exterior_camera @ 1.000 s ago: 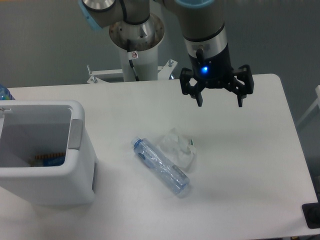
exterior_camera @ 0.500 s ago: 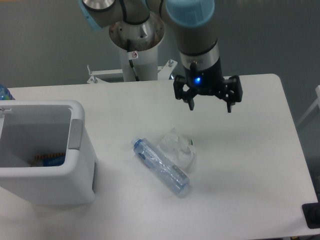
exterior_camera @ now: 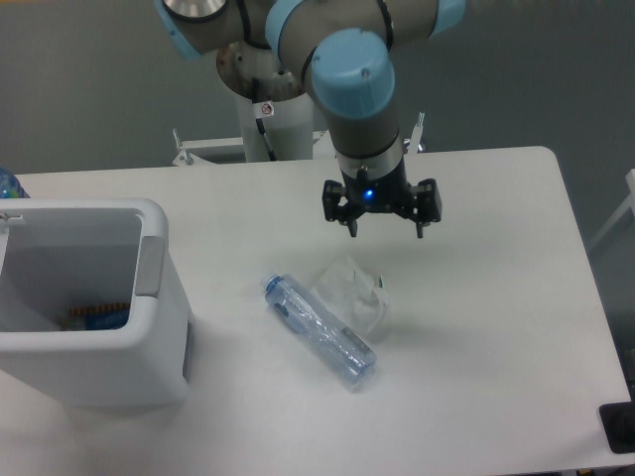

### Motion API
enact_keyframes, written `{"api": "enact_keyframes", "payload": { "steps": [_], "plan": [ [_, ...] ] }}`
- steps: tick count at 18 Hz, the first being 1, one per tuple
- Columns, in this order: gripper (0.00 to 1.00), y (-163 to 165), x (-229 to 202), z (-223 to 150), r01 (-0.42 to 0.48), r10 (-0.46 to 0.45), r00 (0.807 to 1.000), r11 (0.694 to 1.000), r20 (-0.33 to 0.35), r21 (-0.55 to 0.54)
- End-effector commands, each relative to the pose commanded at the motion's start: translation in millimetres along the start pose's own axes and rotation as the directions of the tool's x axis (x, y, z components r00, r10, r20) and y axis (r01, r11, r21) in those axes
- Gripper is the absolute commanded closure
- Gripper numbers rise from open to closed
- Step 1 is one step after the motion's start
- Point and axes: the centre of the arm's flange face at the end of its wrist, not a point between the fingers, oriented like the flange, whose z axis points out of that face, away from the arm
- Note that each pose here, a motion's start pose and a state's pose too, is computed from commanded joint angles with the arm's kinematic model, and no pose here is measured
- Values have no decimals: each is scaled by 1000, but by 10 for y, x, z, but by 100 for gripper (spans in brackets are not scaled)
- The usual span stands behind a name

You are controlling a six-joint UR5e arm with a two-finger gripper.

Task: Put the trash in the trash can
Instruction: 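Move the open gripper over the crumpled clear plastic wrapper, then lower the gripper and close it on the plastic wrapper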

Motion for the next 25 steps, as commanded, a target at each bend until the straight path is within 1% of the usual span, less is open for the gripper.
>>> {"api": "enact_keyframes", "payload": {
  "steps": [3,6,8,12,18,19,21,22,23,25],
  "plan": [
    [0,-81,115,180,-4,4,1000,1000,-19,-28],
    [0,-46,195,482,10,-12,1000,998,-29,-64],
    [0,-75,201,566,9,-10,1000,998,-24,-59],
    [0,-173,211,821,-4,1,999,996,-42,-87],
    [0,-222,215,1010,-5,0,999,995,-49,-102],
    [0,-241,207,1053,-6,1,999,994,-48,-109],
    [0,-222,182,1140,-10,8,1000,989,-17,-145],
    [0,-230,185,1175,-12,10,1000,988,-13,-154],
    [4,-240,172,1200,-8,7,1000,988,-11,-153],
    [24,-245,166,1187,-5,4,1000,989,-6,-147]
  ]
}}
